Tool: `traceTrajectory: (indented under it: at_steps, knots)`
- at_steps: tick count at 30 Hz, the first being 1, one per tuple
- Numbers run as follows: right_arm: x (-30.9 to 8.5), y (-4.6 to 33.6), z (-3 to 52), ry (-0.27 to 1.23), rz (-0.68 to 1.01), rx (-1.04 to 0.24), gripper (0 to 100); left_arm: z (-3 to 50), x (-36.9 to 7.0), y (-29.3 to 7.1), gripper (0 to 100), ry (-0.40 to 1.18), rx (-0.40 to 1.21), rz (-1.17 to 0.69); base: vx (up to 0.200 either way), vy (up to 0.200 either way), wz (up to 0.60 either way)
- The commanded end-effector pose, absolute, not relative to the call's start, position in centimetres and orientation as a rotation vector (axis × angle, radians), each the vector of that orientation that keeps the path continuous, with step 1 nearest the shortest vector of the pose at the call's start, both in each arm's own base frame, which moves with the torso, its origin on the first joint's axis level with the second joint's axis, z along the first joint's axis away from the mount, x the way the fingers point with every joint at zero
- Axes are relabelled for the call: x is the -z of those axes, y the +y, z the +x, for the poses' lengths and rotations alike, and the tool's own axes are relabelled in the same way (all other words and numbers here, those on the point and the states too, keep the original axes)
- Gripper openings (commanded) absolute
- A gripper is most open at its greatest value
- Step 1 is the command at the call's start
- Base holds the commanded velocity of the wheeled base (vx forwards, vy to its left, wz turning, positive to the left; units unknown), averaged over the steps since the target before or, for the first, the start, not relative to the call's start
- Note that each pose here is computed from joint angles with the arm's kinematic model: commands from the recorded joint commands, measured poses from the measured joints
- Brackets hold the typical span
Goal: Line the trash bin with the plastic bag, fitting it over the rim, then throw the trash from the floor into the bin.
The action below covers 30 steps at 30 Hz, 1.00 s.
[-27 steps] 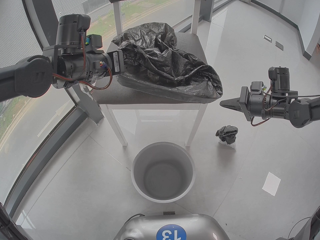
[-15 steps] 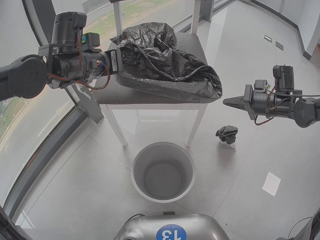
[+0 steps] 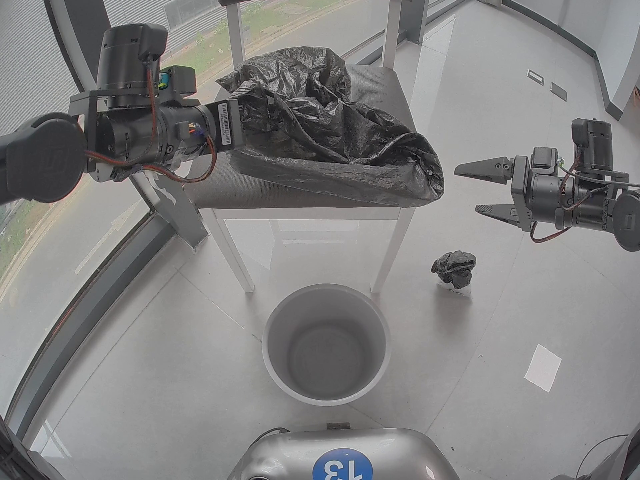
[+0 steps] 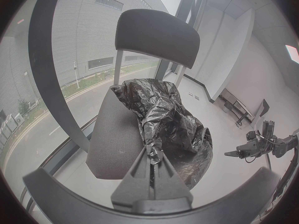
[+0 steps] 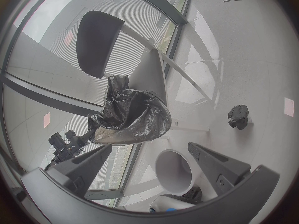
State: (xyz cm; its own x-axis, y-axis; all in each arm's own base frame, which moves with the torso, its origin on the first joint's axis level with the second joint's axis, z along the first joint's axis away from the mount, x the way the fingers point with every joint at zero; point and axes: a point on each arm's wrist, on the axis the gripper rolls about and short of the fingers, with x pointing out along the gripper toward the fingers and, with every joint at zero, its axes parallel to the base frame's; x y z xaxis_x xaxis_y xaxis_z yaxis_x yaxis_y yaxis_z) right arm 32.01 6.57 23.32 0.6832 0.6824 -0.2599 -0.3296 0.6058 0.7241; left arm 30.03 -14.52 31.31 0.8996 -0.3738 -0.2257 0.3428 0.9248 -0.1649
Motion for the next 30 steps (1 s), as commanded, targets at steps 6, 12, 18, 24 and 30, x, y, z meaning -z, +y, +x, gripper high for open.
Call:
traceTrajectory:
  at_steps: [6, 12, 18, 24, 30]
  knots:
    - [-23.1, 6.4, 32.0, 0.59, 0.702, -0.606, 100, 29.9, -31.5, -14.5, 0, 0.252, 0.373, -0.124, 0.0, 0.0, 0.0]
    - [-21.5, 6.0, 33.6, 0.618, 0.704, -0.577, 100, 30.0, -31.4, -14.6, 0, 0.252, 0.373, -0.124, 0.0, 0.0, 0.0]
    - [-20.7, 4.5, 35.4, 0.612, 0.714, -0.66, 100, 30.2, -31.2, -14.7, 0, 0.256, 0.372, -0.121, 0.0, 0.0, 0.0]
    - [-21.0, 4.2, 36.8, 0.56, 0.704, -0.684, 100, 30.4, -31.1, -15.0, 0, 0.257, 0.379, -0.12, 0.0, 0.0, 0.0]
    - [-20.7, 4.2, 37.7, 0.562, 0.707, -0.702, 100, 30.4, -31.0, -15.0, 0, 0.255, 0.38, -0.122, 0.0, 0.0, 0.0]
